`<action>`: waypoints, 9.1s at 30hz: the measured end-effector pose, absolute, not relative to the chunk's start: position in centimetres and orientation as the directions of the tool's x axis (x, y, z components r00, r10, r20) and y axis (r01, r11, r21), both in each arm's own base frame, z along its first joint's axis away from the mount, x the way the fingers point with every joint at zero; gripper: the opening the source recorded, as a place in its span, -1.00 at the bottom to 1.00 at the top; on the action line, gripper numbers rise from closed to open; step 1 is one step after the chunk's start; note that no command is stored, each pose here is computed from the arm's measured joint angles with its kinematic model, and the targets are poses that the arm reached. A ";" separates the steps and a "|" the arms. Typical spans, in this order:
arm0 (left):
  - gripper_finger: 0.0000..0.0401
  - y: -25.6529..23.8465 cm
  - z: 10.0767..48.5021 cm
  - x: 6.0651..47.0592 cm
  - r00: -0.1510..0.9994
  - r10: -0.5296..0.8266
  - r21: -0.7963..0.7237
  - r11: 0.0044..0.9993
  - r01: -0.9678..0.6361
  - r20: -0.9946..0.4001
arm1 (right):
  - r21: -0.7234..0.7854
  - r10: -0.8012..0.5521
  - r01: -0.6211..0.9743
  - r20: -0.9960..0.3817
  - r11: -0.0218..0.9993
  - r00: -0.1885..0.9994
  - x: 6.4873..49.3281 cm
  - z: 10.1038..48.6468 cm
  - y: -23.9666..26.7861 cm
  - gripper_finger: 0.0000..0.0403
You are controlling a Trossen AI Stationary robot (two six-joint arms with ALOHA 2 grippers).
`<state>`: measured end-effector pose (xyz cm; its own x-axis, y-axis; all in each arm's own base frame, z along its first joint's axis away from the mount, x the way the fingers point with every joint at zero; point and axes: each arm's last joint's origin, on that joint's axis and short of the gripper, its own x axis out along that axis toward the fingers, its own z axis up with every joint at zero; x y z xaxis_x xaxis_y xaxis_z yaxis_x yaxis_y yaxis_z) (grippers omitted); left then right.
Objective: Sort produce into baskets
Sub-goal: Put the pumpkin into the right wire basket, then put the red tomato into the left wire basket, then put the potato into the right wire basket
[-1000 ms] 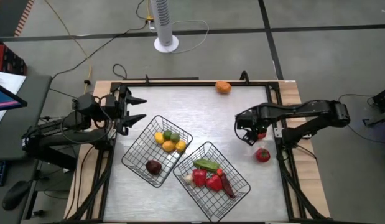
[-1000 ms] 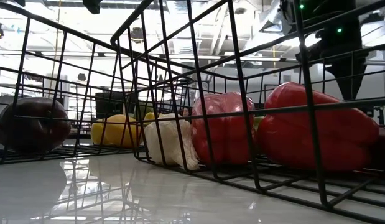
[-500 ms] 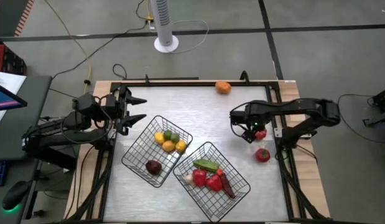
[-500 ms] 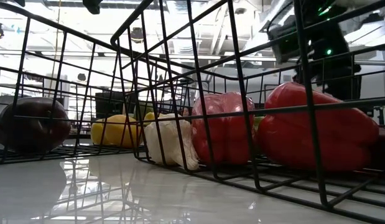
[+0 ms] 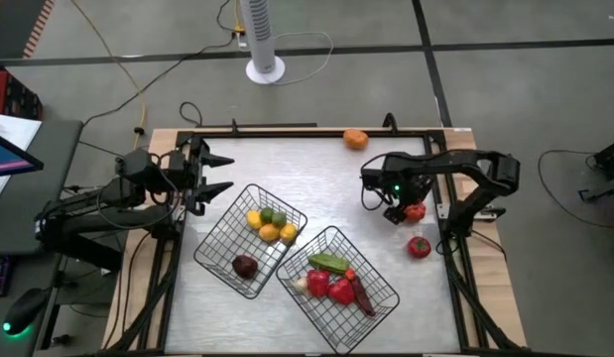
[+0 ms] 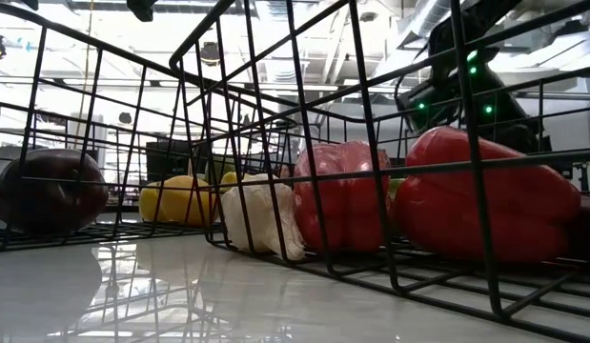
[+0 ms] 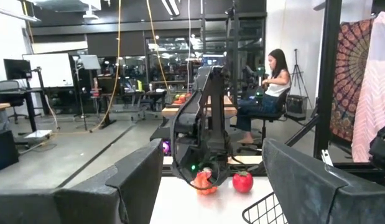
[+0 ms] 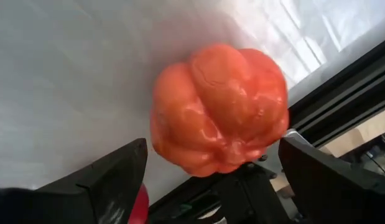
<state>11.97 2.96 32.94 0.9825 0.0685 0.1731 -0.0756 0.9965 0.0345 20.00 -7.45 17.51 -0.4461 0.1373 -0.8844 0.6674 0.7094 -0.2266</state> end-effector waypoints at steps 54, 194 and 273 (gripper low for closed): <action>0.30 3.0 32.9 12.0 0.984 0.068 0.034 0.997 -0.075 0.166 | -0.207 -0.103 0.567 -0.972 0.797 -0.209 23.2 23.5 -3.7 0.85; 0.30 3.0 32.8 12.0 0.985 0.068 0.013 0.997 -0.071 0.159 | -0.108 0.185 0.653 -0.913 0.750 -0.364 18.4 15.5 4.2 0.76; 0.30 3.0 32.8 12.0 0.984 0.069 0.041 0.996 -0.076 0.164 | 0.042 -0.009 0.045 -0.630 0.998 0.777 40.2 28.9 -0.6 0.92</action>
<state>12.01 2.97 32.85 0.9841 0.0688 0.1635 -0.0764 0.9963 0.0406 40.24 -0.58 28.87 0.7769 -0.0090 -0.6296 0.0455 0.9981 0.0419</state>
